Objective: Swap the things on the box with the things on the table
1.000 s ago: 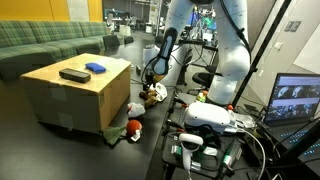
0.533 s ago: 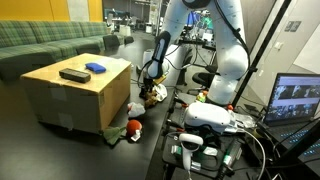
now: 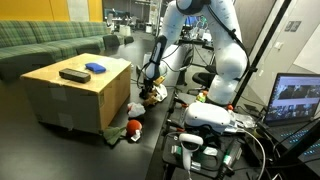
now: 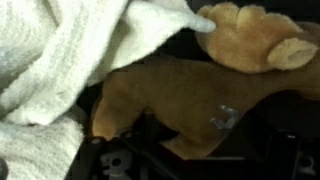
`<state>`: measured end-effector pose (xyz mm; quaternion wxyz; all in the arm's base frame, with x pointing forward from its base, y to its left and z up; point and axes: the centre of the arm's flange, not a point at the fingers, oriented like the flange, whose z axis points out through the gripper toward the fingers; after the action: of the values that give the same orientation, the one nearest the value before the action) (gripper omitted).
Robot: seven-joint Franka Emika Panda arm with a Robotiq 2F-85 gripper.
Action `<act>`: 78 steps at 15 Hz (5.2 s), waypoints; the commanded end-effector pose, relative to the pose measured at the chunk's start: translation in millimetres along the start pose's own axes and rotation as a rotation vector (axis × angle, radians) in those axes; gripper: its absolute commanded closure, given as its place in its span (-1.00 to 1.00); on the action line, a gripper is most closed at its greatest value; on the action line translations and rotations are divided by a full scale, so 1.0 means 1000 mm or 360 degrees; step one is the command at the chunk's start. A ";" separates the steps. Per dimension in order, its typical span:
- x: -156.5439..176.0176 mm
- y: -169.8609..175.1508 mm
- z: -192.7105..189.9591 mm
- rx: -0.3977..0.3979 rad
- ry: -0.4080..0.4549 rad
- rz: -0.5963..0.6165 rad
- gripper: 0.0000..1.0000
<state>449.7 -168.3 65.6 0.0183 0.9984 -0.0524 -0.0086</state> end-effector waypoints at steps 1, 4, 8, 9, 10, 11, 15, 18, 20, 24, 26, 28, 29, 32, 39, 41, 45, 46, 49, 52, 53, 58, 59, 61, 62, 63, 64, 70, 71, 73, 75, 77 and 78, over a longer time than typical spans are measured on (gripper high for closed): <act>0.013 0.014 0.016 0.0012 0.0015 -0.0040 -0.76; 0.014 0.013 0.019 0.0018 0.0007 -0.0072 -0.17; 0.015 0.008 0.008 0.0030 -0.0019 -0.0115 0.44; 0.014 0.006 0.002 0.0039 -0.0034 -0.0131 0.57; 0.013 0.004 -0.004 0.0045 -0.0049 -0.0151 0.75; 0.012 0.001 -0.011 0.0051 -0.0070 -0.0172 0.89; 0.007 -0.014 -0.034 0.0091 -0.0184 -0.0284 0.94; 0.007 -0.026 -0.068 0.0098 -0.0214 -0.0351 0.95; 0.007 -0.031 -0.095 0.0083 -0.0201 -0.0385 0.95; 0.015 -0.037 -0.165 0.0027 -0.0103 -0.0388 0.95; 0.021 -0.041 -0.203 -0.0008 -0.0007 -0.0373 0.95; 0.031 -0.045 -0.245 -0.0061 0.0100 -0.0372 0.95; 0.033 -0.050 -0.258 -0.0084 0.0154 -0.0372 0.95; 0.046 -0.063 -0.299 -0.0153 0.0326 -0.0361 0.95; 0.098 -0.098 -0.335 -0.0204 0.0583 -0.0380 0.95; 0.117 -0.106 -0.334 -0.0224 0.0632 -0.0397 0.95; 0.160 -0.108 -0.313 -0.0310 0.0687 -0.0381 0.95; 0.171 -0.106 -0.307 -0.0310 0.0683 -0.0381 0.95; 0.196 -0.105 -0.285 -0.0317 0.0667 -0.0383 0.95; 0.208 -0.113 -0.271 -0.0329 0.0642 -0.0420 0.95; 0.211 -0.116 -0.271 -0.0332 0.0637 -0.0427 0.79; 0.209 -0.135 -0.294 -0.0347 0.0634 -0.0439 -0.08; 0.207 -0.140 -0.301 -0.0361 0.0649 -0.0429 -0.23; 0.206 -0.145 -0.318 -0.0373 0.0685 -0.0398 -0.53; 0.204 -0.149 -0.325 -0.0372 0.0702 -0.0380 -0.67; 0.201 -0.154 -0.330 -0.0369 0.0713 -0.0360 -0.84; 0.197 -0.159 -0.334 -0.0357 0.0720 -0.0327 -0.97; 0.182 -0.194 -0.319 -0.0258 0.0692 -0.0079 -1.00; 0.181 -0.197 -0.313 -0.0245 0.0674 -0.0035 -1.00; 0.180 -0.200 -0.302 -0.0233 0.0642 0.0047 -1.00; 0.178 -0.201 -0.293 -0.0200 0.0615 0.0098 -1.00; 0.177 -0.203 -0.287 -0.0153 0.0585 0.0125 -1.00; 0.175 -0.207 -0.284 -0.0127 0.0578 0.0127 -1.00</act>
<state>653.0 25.8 340.0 0.0884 0.9787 -0.0696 0.1720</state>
